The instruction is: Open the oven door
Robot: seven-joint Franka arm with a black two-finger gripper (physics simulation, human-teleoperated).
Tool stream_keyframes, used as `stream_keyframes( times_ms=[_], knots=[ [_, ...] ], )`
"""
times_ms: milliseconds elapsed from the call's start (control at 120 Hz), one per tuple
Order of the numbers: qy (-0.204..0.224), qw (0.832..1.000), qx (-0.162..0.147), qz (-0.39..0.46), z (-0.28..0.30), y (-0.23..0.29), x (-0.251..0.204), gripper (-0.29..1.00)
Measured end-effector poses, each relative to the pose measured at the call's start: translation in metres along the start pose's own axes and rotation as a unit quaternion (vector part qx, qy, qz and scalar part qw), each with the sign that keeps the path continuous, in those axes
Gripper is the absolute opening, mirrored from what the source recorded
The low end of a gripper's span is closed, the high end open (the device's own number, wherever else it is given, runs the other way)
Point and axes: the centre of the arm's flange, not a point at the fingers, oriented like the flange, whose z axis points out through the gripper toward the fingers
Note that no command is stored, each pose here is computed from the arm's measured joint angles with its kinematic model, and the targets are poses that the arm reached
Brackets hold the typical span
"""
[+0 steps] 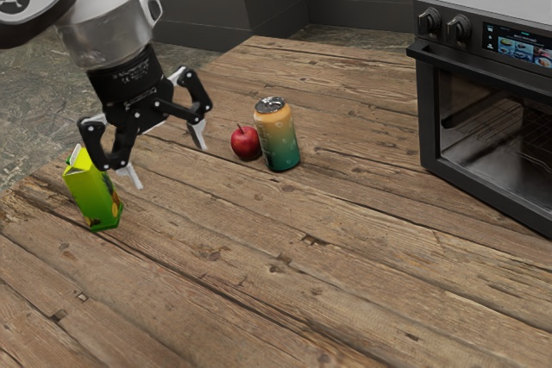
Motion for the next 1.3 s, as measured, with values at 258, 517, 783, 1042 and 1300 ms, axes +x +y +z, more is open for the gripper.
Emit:
stream_keyframes(
  times_ms=[258,517,783,1042,1300],
  knots=[
    [0.024,0.996,-0.041,-0.081,-0.013,0.046,-0.101,0.7],
    [0.014,0.987,-0.143,-0.068,-0.014,0.137,-0.198,0.7],
    [0.008,0.975,-0.205,-0.086,-0.005,0.157,-0.237,0.7],
    [-0.012,0.968,-0.227,-0.108,0.008,0.172,-0.252,0.7],
    [-0.019,0.961,-0.246,-0.122,0.036,0.203,-0.247,0.7]
  ],
)
